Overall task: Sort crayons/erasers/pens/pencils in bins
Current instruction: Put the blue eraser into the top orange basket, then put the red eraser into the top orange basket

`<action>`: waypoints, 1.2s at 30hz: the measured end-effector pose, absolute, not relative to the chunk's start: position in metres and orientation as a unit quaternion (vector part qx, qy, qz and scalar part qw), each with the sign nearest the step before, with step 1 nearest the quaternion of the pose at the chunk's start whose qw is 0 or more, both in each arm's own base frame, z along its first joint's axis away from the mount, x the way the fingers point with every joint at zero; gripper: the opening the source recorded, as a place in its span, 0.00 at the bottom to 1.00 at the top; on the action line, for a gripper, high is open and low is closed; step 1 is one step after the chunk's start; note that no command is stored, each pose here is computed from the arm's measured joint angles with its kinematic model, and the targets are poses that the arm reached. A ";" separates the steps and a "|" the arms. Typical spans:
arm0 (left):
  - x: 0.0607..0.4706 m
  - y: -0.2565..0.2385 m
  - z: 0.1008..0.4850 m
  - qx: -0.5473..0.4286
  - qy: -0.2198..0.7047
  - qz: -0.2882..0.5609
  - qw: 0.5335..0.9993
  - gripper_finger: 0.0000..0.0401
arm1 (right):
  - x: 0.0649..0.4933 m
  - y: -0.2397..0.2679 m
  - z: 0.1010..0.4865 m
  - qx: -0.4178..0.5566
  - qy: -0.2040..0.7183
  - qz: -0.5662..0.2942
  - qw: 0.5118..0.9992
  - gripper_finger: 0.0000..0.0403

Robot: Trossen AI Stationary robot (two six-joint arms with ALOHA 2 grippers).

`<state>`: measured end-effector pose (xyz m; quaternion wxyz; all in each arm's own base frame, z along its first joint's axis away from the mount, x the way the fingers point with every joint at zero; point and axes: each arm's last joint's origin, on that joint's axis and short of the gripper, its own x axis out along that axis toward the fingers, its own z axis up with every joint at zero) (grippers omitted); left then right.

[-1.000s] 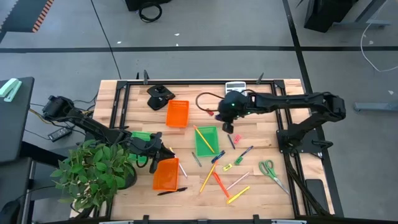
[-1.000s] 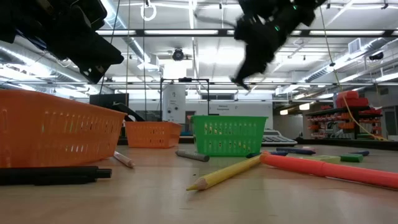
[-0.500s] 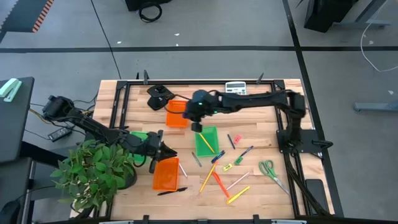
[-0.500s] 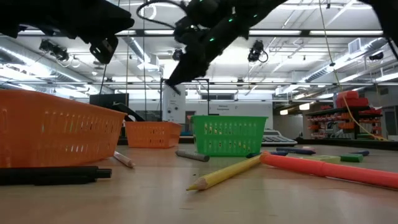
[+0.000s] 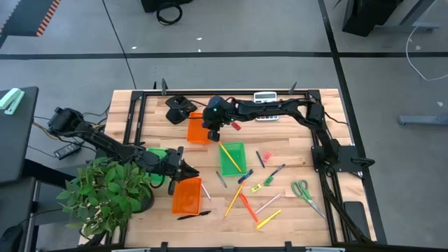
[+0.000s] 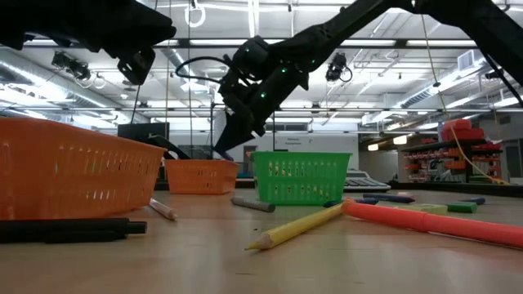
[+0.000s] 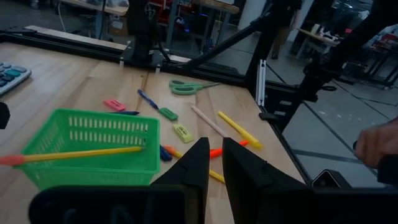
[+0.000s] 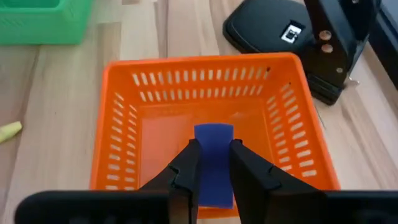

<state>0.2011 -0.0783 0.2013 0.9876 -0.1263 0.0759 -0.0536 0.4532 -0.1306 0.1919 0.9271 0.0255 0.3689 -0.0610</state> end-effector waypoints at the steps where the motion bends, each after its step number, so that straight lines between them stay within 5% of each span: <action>1: 0.201 -0.078 0.201 -0.126 0.077 -0.054 0.988 0.13 | 0.454 -0.131 0.193 0.023 0.365 -0.061 0.929 0.22; 17: 0.200 -0.078 0.195 -0.117 0.108 -0.049 0.986 0.13 | 0.437 -0.146 0.224 0.016 0.356 -0.094 0.930 0.49; 28: 0.197 -0.082 0.190 -0.118 0.133 -0.054 0.983 0.13 | 0.384 -0.178 0.196 0.079 0.545 -0.173 0.817 0.47; 36: 0.197 -0.082 0.189 -0.120 0.137 -0.053 0.982 0.13 | 0.371 -0.179 0.163 0.089 0.551 -0.189 0.808 0.47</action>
